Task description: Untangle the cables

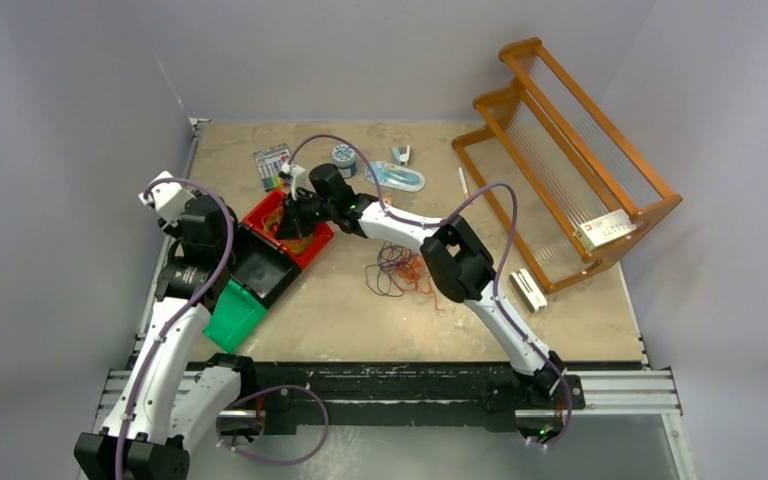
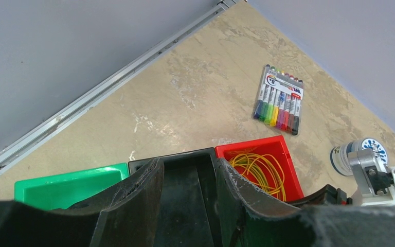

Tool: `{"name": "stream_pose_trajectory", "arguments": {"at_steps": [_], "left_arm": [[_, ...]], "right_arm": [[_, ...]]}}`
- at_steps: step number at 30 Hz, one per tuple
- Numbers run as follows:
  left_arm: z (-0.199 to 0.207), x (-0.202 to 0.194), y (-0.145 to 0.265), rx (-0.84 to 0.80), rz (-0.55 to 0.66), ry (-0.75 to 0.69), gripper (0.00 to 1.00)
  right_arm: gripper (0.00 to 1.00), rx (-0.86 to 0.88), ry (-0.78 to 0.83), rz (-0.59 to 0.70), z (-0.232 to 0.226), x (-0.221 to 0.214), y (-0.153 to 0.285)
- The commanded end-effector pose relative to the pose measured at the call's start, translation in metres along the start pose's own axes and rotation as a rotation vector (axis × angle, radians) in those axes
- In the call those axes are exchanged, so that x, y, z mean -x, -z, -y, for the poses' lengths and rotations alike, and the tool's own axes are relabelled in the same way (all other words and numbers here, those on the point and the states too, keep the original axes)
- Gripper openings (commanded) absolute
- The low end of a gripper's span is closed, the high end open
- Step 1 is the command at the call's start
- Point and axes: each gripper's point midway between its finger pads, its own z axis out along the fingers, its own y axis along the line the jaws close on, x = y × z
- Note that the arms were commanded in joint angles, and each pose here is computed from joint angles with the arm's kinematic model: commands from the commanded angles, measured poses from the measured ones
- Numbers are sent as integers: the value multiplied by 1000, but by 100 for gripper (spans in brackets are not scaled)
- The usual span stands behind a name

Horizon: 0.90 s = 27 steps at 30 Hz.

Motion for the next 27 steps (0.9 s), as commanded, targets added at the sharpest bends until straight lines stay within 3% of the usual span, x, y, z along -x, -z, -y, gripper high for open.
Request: {"name": "stream_pose_trajectory", "arguments": {"at_steps": [1, 8, 17, 27], "left_arm": [[2, 8, -1, -12, 27, 12, 42], [1, 8, 0, -12, 27, 10, 45], [5, 4, -2, -28, 12, 2, 49], [70, -35, -4, -350, -158, -77, 56]], "right_arm": [[15, 28, 75, 117, -42, 54, 21], [31, -30, 102, 173, -45, 74, 35], [40, -184, 177, 263, -43, 102, 70], [46, -447, 167, 375, -14, 109, 153]]}}
